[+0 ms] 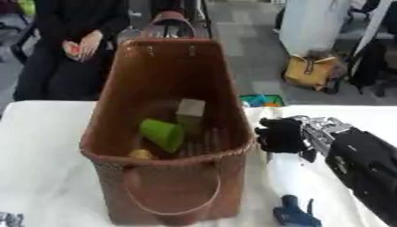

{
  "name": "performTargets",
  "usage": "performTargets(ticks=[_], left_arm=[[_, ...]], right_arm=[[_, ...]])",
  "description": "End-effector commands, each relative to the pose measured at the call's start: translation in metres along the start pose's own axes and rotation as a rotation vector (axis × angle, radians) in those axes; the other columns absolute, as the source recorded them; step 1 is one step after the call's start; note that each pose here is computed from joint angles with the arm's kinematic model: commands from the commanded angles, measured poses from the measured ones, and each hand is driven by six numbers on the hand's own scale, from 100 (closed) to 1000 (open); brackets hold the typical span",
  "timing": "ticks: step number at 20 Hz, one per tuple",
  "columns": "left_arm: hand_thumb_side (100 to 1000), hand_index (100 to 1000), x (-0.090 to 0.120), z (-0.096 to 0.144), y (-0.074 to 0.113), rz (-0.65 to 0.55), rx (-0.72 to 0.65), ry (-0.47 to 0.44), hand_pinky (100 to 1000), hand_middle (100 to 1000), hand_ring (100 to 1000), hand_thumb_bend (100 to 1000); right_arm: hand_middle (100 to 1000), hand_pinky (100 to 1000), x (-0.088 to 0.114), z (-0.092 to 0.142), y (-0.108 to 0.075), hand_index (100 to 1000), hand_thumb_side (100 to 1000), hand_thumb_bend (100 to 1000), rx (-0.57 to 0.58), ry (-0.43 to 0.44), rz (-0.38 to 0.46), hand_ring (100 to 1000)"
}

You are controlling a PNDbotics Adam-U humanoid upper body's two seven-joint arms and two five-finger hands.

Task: Pick up objects on the table and place them in the box.

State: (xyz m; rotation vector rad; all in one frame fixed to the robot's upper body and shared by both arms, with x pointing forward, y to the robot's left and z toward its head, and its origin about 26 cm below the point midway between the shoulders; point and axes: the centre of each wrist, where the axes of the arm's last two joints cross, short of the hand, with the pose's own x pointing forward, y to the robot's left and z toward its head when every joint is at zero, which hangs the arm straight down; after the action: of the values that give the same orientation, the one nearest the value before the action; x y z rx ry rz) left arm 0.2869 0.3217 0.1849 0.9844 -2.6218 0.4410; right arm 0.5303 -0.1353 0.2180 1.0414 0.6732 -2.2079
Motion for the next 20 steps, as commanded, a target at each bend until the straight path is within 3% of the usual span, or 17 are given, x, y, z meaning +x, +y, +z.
performTargets(ticks=[1,20], left_arm=[[924,680,0.003,-0.008,0.003,-0.003,-0.004,-0.036,718,820,689,100],[918,682,0.002,-0.006,0.004,-0.011,-0.019,-0.023,720,819,690,100]], right_arm=[[711,748,0.023,-0.016,0.002,364,642,100,-0.31,-0.241,-0.286,872],[689,725,0.009,0.003,0.013,347,627,100,-0.327,-0.158,-0.358,865]])
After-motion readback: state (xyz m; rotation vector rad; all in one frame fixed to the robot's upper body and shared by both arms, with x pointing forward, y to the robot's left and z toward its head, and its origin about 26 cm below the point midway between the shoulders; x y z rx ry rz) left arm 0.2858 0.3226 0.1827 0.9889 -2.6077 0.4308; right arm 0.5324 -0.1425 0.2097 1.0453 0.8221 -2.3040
